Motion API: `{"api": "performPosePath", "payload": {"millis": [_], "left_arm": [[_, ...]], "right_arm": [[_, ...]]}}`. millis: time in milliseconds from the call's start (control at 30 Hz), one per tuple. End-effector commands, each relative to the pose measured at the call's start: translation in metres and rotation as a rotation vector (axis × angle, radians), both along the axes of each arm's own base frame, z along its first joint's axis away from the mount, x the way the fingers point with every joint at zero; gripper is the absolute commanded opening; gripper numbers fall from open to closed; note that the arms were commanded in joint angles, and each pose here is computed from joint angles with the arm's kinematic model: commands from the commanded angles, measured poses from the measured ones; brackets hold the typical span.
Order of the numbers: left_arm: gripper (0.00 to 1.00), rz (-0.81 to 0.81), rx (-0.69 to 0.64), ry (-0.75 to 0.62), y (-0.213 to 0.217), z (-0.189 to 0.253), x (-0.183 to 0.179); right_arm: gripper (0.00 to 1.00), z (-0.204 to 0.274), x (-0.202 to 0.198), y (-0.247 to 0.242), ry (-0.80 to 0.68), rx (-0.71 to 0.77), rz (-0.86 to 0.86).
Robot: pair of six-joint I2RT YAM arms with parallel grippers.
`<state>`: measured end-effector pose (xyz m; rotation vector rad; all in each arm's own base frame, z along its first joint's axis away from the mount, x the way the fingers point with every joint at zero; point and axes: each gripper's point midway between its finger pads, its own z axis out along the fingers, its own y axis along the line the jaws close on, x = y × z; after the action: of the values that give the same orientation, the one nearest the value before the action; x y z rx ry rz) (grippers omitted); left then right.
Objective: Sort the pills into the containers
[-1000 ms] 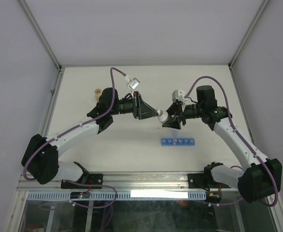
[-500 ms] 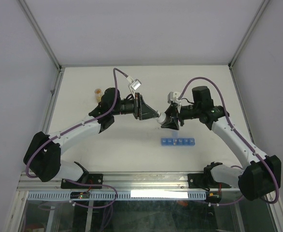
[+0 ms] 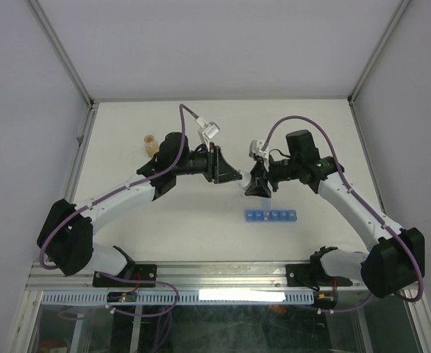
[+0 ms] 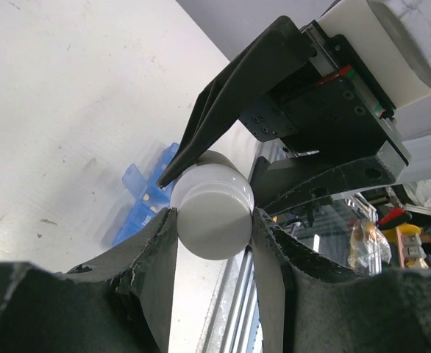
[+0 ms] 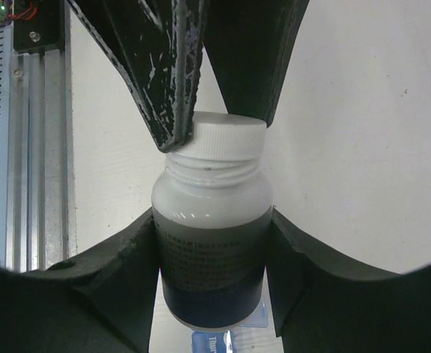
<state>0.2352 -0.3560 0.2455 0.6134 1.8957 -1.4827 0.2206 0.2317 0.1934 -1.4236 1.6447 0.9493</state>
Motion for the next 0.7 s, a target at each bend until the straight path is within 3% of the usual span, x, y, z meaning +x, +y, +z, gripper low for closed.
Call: {"api": "performPosePath", "payload": {"millis": [0, 667], "left_arm": [[0.29, -0.077, -0.002, -0.042, -0.012, 0.014, -0.015], [0.28, -0.088, 0.036, 0.007, -0.017, 0.007, -0.024]], "right_arm": [[0.00, 0.024, 0.020, 0.006, -0.104, 0.016, -0.025], [0.00, 0.023, 0.023, 0.009, -0.055, 0.021, -0.048]]}}
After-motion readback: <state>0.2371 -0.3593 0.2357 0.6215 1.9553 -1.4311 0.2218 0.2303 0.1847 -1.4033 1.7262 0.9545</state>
